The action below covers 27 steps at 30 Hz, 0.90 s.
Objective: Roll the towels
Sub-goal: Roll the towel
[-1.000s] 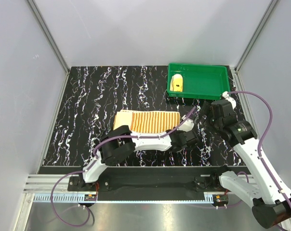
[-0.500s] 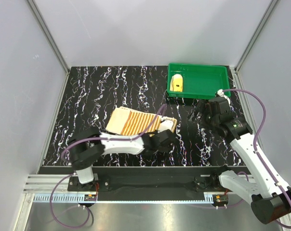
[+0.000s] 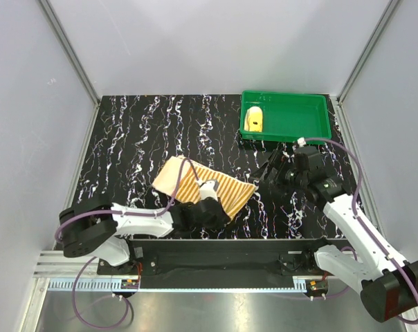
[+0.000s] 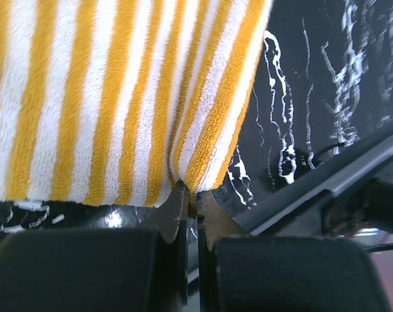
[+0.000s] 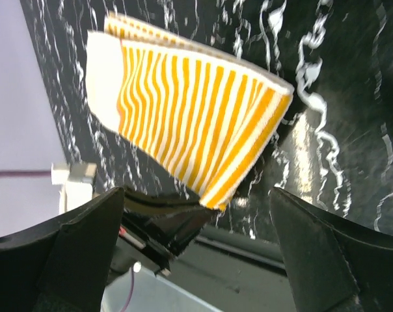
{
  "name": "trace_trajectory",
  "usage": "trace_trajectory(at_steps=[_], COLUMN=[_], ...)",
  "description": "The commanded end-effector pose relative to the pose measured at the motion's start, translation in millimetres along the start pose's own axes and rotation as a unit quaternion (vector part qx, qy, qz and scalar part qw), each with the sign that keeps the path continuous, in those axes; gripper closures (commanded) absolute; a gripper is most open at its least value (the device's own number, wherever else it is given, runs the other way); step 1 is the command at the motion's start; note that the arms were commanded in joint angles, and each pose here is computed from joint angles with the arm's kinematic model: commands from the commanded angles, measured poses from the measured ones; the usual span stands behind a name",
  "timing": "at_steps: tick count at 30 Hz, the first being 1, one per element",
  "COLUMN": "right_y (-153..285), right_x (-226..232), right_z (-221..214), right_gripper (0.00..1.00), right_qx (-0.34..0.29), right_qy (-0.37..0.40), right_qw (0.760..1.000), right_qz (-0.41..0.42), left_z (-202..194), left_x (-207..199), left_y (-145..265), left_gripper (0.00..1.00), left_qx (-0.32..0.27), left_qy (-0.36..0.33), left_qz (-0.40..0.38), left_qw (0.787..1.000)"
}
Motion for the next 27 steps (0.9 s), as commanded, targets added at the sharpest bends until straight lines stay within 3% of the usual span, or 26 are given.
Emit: trace_trajectory(at_steps=[1,11,16,27], right_y=[-3.1,-17.8,-35.2,-77.3], right_x=[23.2,18.9,10.8,19.5], right_z=[-7.5,-31.2,-43.8,-80.7], right_gripper=[0.00,0.00,0.00,0.03], right_qx=[0.015,0.042,0.058,0.115], right_qy=[-0.019,-0.023,-0.022,0.033], right_qw=[0.996,0.992,0.990,0.987], right_qz=[0.082,0.119,0.126,0.106], left_z=[15.6,40.6,37.5,15.6], left_x=[-34.2,-3.9,14.0,56.0], left_y=[12.4,32.2,28.0,17.6], left_gripper=[1.00,1.00,1.00,1.00], left_qx=[-0.021,-0.040,-0.032,-0.004], left_qy=[0.115,0.272,0.293,0.378], left_qz=[-0.083,-0.094,-0.063,-0.014], left_qw=[0.990,0.957,0.954,0.926])
Point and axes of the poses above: each gripper's point midway between its finger pads, its own y axis back along the fingers, its own x axis along the line the jaws close on, z = x × y, the point moved 1 cm from there along y, back along the fingers, and after that the axes turned 13 degrees about y, right-handed, at the moved point
